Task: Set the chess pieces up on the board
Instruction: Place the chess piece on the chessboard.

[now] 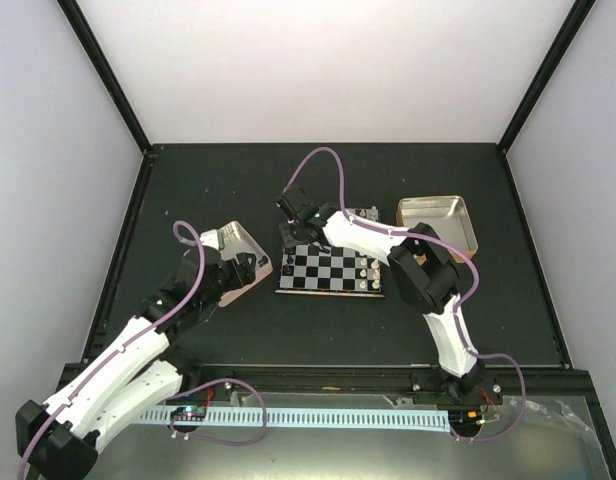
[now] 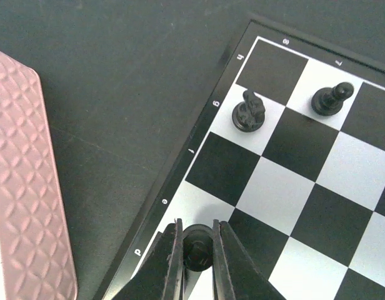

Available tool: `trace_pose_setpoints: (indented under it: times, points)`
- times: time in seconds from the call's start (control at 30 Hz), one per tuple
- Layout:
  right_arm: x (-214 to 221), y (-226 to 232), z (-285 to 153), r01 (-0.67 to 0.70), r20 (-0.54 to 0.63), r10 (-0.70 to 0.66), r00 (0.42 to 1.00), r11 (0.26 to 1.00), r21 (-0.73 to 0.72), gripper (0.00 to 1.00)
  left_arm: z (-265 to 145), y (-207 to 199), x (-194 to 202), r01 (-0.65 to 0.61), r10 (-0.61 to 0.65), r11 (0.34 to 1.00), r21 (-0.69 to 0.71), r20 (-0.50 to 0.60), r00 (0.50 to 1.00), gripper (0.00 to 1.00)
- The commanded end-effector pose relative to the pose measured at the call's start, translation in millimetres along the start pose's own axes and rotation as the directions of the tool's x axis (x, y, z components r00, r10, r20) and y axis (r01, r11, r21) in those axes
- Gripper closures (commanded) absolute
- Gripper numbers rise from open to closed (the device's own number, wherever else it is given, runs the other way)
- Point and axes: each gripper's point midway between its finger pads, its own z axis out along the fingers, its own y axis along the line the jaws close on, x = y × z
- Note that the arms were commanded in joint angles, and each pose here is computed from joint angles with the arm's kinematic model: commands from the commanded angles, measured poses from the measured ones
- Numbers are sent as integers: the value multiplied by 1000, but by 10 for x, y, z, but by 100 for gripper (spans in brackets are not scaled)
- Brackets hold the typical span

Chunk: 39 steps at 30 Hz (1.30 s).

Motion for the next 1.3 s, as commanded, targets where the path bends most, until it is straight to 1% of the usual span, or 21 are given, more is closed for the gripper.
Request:
trace_pose_setpoints:
  times: [0.0, 0.47, 0.7, 0.8, 0.9, 1.17, 1.27]
  points:
    - [-29, -14, 49, 16, 3, -16, 1000, 999, 28, 97, -2, 11, 52, 24, -23, 1000, 13, -29, 999, 15]
    - [44, 52, 230, 24, -16, -24, 1000, 1000, -7, 94, 18, 53, 96, 36, -35, 999, 7, -53, 998, 15]
    - [61, 48, 200, 28, -26, -28, 999, 1000, -7, 81, 32, 63, 124, 41, -41, 999, 7, -65, 997, 15]
    - [22, 33, 116, 22, -15, -22, 1000, 1000, -1, 78, 35, 71, 134, 42, -41, 999, 5, -68, 997, 15]
    - [-42, 23, 32, 17, 1, -17, 1000, 1000, 7, 78, 38, 73, 133, 43, -42, 999, 4, -68, 997, 15]
    - [-37, 12, 9, 22, -14, -22, 1000, 1000, 16, 85, 54, 85, 137, 43, -43, 999, 0, -73, 996, 15]
    - [-24, 32, 7, 22, -19, -22, 1000, 1000, 4, 84, 57, 94, 144, 42, -42, 999, -3, -75, 996, 15]
